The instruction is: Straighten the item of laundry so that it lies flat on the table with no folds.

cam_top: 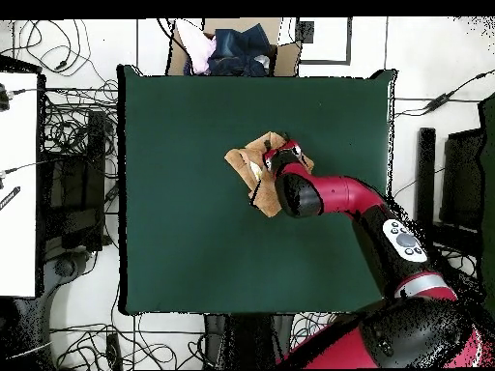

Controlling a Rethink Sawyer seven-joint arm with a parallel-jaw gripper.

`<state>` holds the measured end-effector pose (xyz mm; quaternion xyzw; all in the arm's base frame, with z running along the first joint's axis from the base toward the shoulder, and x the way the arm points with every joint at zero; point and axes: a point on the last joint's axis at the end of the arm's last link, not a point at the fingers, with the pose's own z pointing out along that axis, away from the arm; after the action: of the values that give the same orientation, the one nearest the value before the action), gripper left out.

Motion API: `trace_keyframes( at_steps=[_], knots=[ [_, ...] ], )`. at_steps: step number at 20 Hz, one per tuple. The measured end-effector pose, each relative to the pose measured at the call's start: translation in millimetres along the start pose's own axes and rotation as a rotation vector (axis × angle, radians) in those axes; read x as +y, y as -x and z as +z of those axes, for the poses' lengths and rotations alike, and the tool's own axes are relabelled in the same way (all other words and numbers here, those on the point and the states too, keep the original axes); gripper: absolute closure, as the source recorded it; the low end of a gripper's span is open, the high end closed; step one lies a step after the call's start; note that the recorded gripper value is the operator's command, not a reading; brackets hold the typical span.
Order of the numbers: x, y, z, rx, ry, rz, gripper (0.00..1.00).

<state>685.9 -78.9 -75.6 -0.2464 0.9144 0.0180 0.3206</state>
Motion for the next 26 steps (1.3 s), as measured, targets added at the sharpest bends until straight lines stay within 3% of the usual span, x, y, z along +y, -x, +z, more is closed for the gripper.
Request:
trace_keyframes(
  at_steps=[4, 10, 17, 18, 20, 26],
  knots=[
    [6.8, 6.4, 1.0, 0.0, 0.002, -0.022, 0.0],
    [30.1, 27.7, -2.3, -0.027, -0.031, -0.138, 0.0],
    [35.7, 39.6, -2.0, -0.067, -0.044, -0.158, 0.0],
    [28.9, 33.4, -2.4, -0.067, -0.047, -0.137, 1.0],
    [28.2, 32.9, -2.4, -0.068, -0.048, -0.134, 1.0],
    [1.3, 15.8, -5.3, -0.065, -0.049, -0.048, 1.0]
  ],
)
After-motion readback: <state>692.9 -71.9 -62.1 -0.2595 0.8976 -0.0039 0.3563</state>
